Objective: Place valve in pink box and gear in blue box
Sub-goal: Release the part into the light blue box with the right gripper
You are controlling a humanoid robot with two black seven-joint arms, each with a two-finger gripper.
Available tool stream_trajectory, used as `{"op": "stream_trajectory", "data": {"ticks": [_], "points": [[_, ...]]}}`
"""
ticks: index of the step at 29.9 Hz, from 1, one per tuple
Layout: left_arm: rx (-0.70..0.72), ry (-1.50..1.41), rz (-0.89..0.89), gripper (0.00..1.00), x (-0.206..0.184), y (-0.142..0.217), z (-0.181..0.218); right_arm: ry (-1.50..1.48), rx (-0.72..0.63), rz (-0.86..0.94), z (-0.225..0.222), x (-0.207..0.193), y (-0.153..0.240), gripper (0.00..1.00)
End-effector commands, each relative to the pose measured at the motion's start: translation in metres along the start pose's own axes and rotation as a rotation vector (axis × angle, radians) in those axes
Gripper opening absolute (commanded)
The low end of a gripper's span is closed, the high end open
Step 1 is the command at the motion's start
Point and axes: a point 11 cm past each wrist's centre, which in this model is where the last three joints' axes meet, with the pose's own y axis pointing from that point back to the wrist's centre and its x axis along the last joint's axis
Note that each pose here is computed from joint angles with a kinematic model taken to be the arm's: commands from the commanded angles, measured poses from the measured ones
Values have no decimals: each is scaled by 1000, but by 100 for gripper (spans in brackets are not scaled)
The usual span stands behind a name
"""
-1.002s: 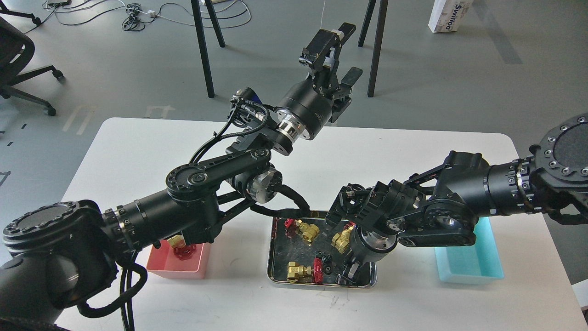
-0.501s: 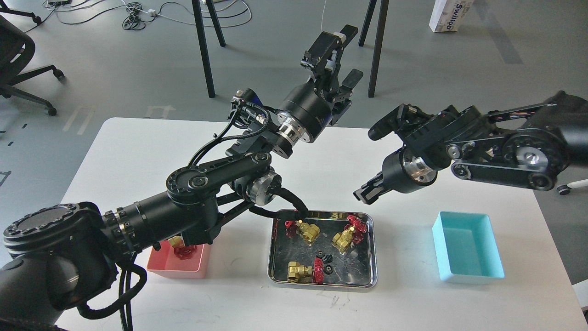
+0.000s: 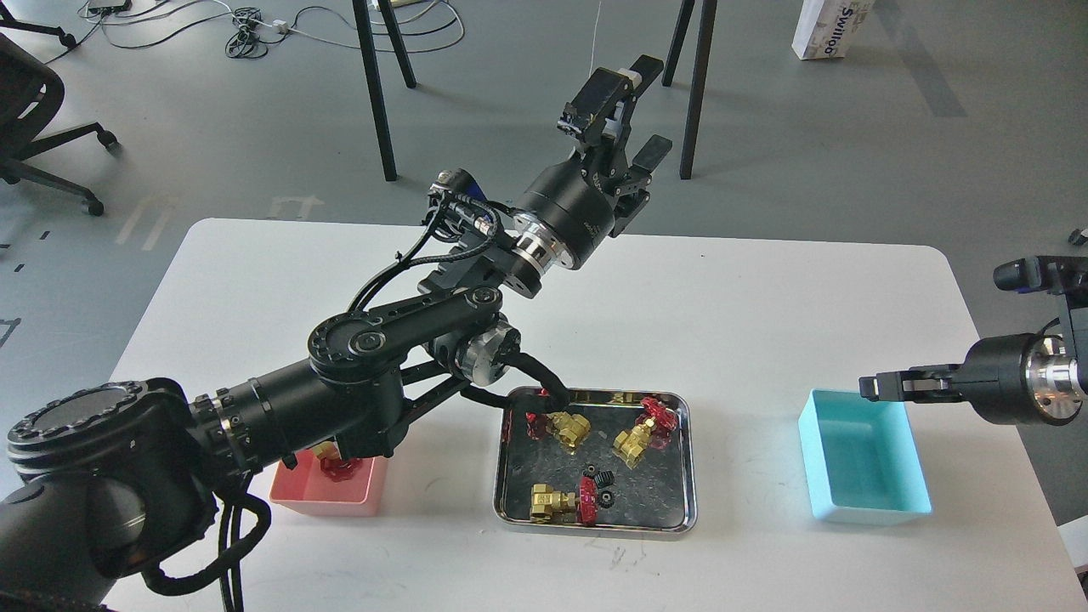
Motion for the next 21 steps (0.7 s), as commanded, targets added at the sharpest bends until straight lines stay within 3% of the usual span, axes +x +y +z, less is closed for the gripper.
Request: {"op": "stream_trajectory", "data": {"ticks": [1,5,7,9,16,19,21], "points": [[-2,2,0,99,0,0,1,-16,-4,-8,5,-14,-7,16],[0,1,-1,99,0,0,0,-26,-8,-11,7,-18,-9,34],[-2,2,0,99,0,0,1,-27,-10,7,8,-16,-9,58],[-3,2,1,99,0,0,1,-32,-9,38,8,-12,-9,97],[0,5,3,99,0,1,-1,-158,88,155,-15,24,-6,100],[-5,7,25,99,12,2,3,-366,248,298,-45,71,4,100],[-8,-39,64,98,46,11,14,-572,384,371,-63,104,9,100]]}}
